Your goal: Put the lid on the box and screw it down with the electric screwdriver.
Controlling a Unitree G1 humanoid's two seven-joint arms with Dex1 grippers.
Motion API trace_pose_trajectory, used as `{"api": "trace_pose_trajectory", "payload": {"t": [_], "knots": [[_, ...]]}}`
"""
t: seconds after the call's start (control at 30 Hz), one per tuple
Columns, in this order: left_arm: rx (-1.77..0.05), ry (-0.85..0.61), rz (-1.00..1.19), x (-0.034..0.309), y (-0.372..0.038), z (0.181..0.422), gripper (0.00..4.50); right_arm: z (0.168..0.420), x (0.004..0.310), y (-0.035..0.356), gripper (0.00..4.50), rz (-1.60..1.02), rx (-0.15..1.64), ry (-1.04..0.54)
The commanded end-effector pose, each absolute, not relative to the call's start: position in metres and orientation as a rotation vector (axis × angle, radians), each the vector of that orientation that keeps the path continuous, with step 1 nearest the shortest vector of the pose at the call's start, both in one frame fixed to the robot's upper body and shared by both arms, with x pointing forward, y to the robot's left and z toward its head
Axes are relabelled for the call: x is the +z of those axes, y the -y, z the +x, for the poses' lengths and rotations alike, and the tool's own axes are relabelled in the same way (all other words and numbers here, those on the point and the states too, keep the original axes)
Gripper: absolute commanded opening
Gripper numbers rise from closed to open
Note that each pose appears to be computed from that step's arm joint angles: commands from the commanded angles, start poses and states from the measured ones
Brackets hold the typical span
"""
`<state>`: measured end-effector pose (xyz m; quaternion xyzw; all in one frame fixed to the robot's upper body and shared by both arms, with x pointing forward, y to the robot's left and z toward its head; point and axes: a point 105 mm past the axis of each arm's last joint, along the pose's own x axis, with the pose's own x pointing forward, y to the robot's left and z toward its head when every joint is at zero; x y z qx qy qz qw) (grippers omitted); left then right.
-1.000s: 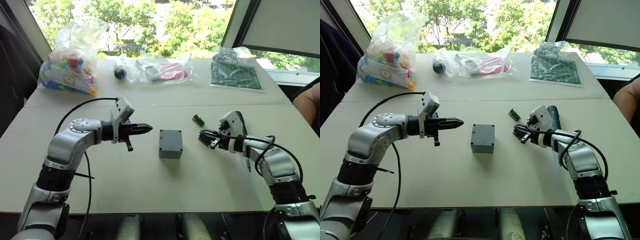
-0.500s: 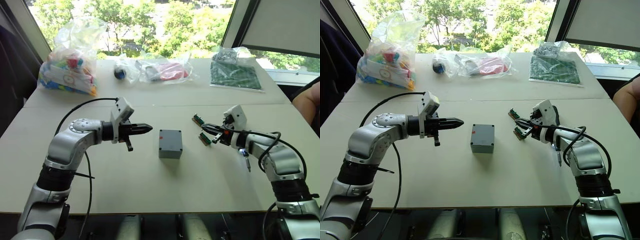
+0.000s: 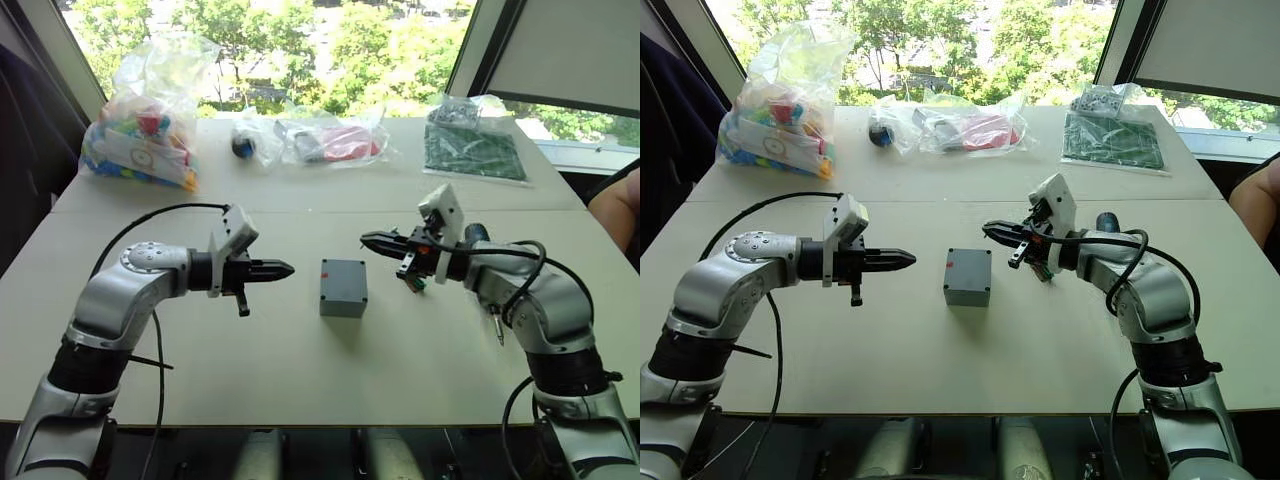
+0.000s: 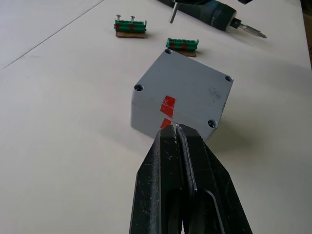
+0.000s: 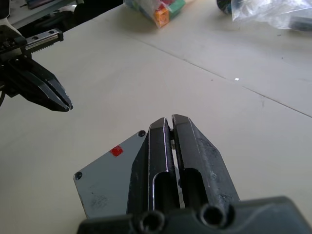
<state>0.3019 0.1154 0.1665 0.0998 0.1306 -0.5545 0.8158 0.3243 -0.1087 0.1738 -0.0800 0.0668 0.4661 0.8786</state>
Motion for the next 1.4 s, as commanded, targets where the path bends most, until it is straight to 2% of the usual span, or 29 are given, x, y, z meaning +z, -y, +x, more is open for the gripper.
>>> {"api": "trace_pose_trajectory", "payload": {"t": [0.03, 0.6, 1.0, 1.1, 1.17, 1.4], "knots": [[-1.193, -0.242, 0.23, 0.173, -0.113, 0.297, 0.0, 0.321, 0.173, 0.104, 0.04, -0.196, 0.995, -0.121], [-1.178, -0.257, 0.233, 0.168, -0.115, 0.296, 0.0, 0.332, 0.156, 0.111, 0.04, -0.231, 0.962, -0.146], [-1.171, -0.255, 0.235, 0.17, -0.115, 0.299, 0.0, 0.338, 0.155, 0.109, 0.04, -0.233, 0.94, -0.136], [-1.167, -0.255, 0.231, 0.168, -0.116, 0.3, 0.0, 0.342, 0.163, 0.112, 0.74, -0.232, 0.915, -0.114], [-1.169, -0.248, 0.223, 0.17, -0.115, 0.3, 0.0, 0.345, 0.178, 0.117, 1.44, -0.188, 0.891, -0.078], [-1.192, -0.221, 0.224, 0.175, -0.109, 0.301, 0.0, 0.346, 0.229, 0.142, 1.44, -0.086, 0.826, 0.011]]}}
